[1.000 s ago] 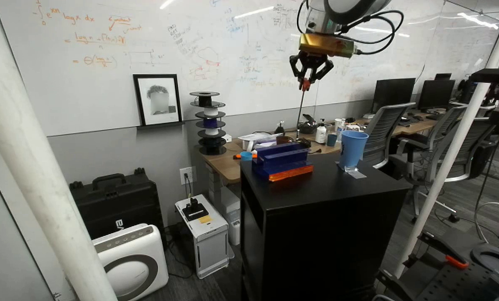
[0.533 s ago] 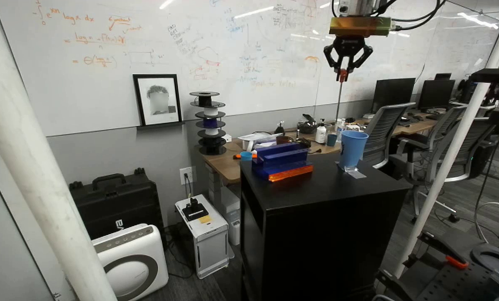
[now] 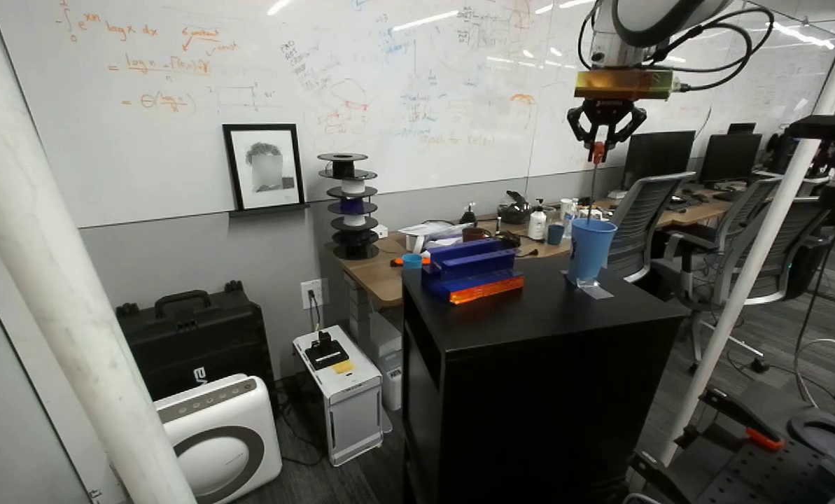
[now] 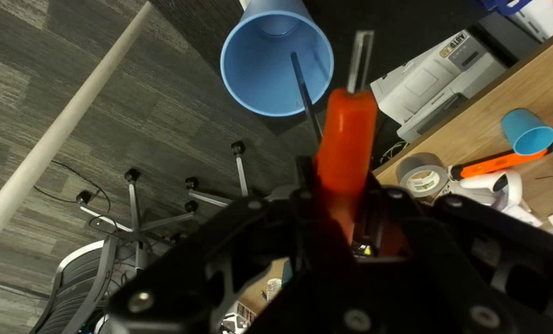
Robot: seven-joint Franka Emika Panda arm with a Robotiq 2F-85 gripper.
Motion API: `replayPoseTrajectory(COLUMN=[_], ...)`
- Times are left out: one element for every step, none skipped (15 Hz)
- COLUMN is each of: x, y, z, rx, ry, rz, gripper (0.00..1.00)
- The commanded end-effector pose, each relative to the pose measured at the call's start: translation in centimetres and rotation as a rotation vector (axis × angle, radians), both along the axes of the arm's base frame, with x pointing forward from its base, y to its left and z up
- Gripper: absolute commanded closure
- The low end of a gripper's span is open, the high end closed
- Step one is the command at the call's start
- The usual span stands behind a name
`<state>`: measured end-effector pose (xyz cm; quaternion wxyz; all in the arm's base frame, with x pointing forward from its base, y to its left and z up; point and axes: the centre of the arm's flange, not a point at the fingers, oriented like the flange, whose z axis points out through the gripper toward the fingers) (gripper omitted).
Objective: Put the wrench in the large blue cup.
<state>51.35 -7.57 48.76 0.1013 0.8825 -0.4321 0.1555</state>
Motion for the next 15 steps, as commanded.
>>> replayPoseTrajectory(x=[1.1,1.2,1.3,1.3,1.3,1.2,1.1,0.8,0.4,0.0,-0.5,-1.2,-1.8,-2.6,-3.3], y=[0.4,0.4,0.3,0.1,0.0,-0.1,-0.2,-0.2,-0.1,0.1,0.5,1.0,1.6,2.4,3.2], z=[-4.2,-5.3,-6.2,-6.6,-6.9,-6.7,-6.4,-5.5,-4.5,-3.3,-1.9,-0.3,0.8,2.0,2.9], rx=[0.009,0.020,0.031,0.031,0.035,0.046,0.051,0.057,0.067,0.080,0.099,0.134,0.170,0.193,0.241], ry=[-0.002,0.010,0.024,0.032,0.042,0.039,0.038,0.031,0.020,0.004,-0.011,-0.028,-0.043,-0.050,-0.050], rz=[0.024,0.027,0.027,0.025,0.027,0.024,0.022,0.021,0.027,0.036,0.055,0.091,0.124,0.194,0.226], gripper=[0.91,0.89,0.67,0.87,0.84,0.51,0.54,0.54,0.49,0.40,0.33,0.24,0.17,0.11,0.02])
